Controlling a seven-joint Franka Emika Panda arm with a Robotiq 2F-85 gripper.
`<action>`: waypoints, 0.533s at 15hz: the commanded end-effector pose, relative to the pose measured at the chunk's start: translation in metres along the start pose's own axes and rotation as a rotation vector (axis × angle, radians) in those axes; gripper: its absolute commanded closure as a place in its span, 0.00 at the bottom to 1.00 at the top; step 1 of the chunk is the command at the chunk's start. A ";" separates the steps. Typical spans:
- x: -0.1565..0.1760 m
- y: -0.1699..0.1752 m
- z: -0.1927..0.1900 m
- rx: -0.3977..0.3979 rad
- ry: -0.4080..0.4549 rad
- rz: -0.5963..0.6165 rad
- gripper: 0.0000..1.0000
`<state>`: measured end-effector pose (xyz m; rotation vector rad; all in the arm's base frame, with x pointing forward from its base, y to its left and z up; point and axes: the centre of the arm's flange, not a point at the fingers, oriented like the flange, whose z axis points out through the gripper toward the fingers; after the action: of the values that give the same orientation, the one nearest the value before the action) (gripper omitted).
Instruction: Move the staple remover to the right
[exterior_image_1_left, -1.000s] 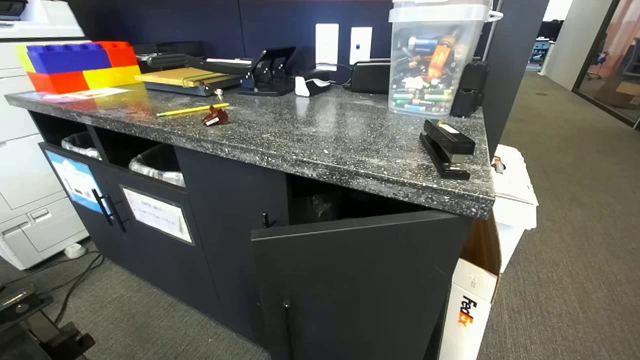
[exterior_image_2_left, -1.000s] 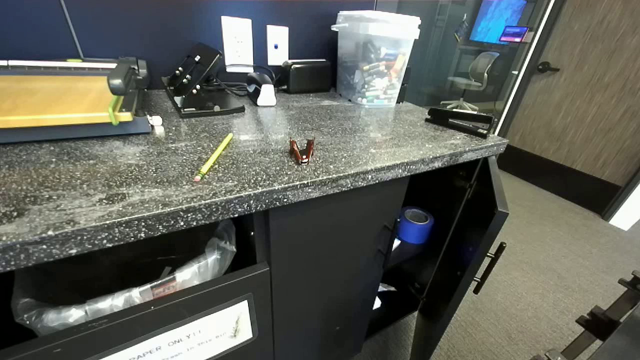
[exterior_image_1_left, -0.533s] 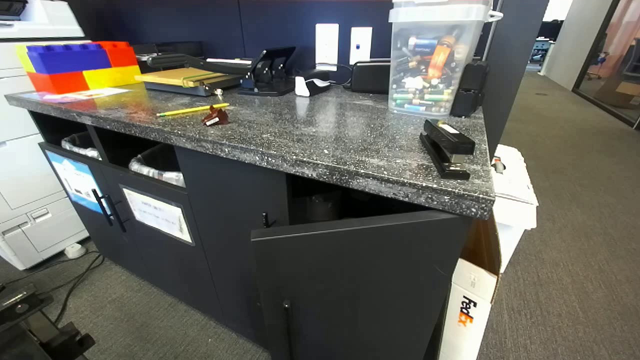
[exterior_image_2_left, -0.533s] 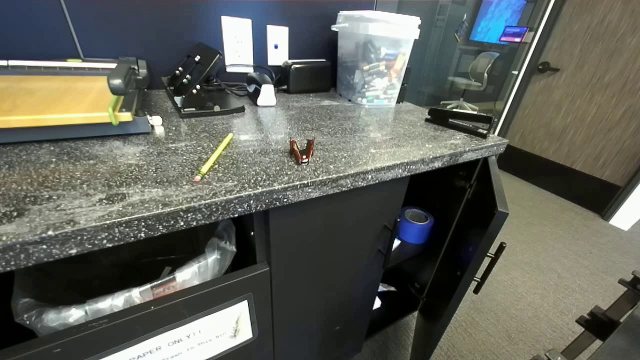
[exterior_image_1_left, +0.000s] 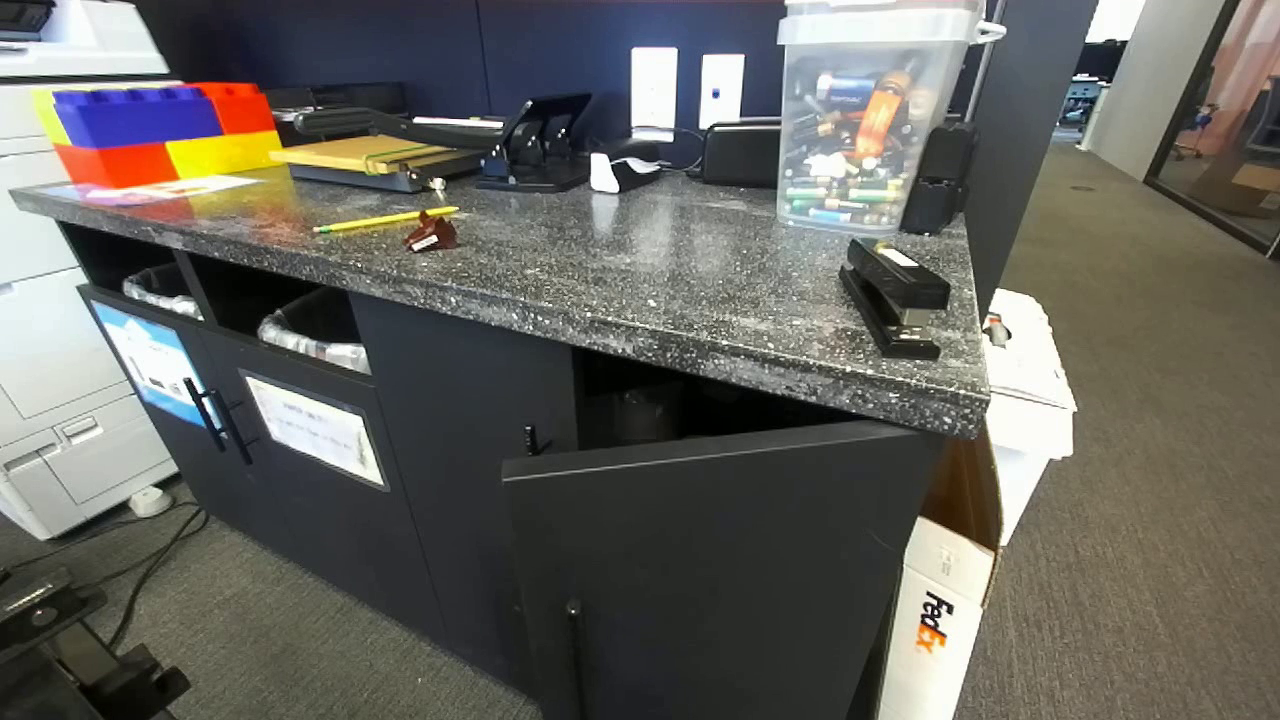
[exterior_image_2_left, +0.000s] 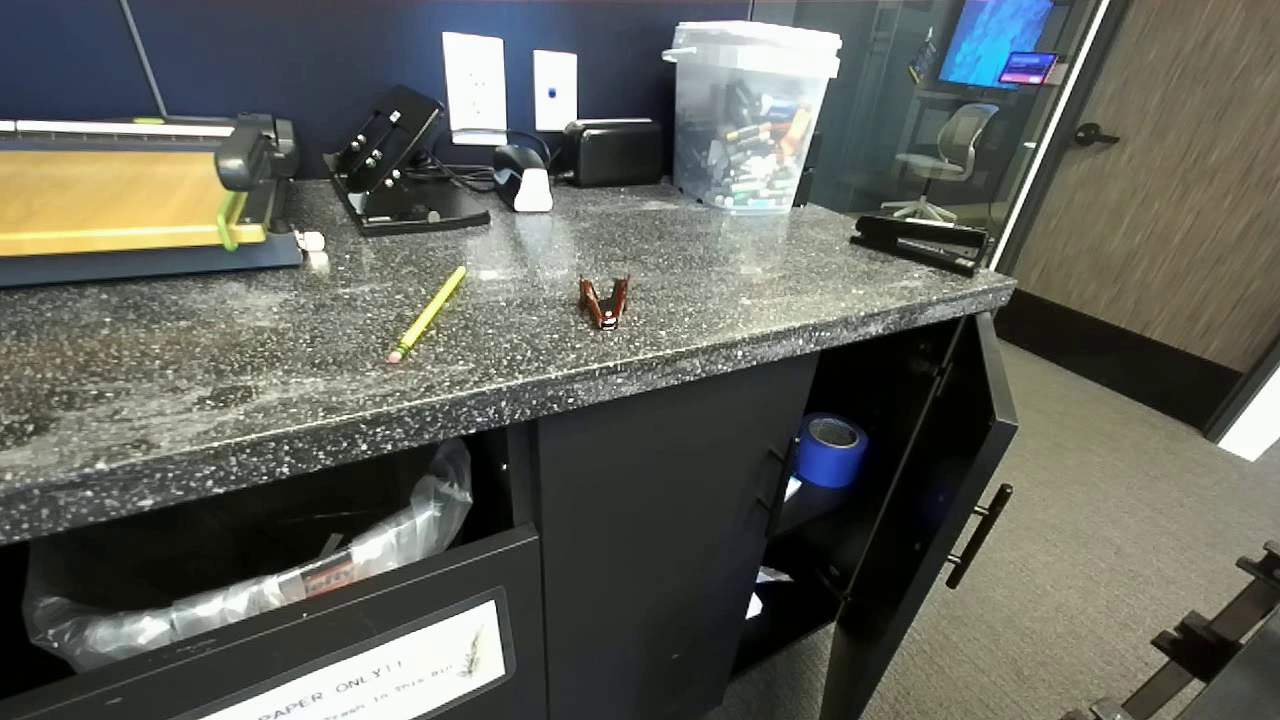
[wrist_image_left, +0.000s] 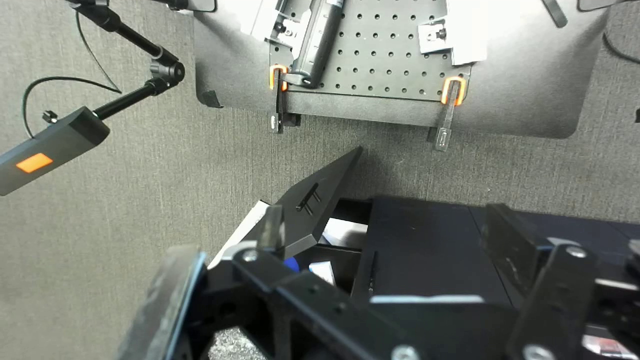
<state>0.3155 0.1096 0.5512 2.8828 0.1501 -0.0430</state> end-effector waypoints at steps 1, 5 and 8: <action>0.027 -0.018 -0.007 -0.024 -0.023 0.008 0.00; 0.101 -0.046 -0.008 0.003 -0.049 0.013 0.00; 0.161 -0.058 0.007 0.064 -0.048 0.031 0.00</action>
<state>0.3982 0.1598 0.5278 2.9049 0.1389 -0.0826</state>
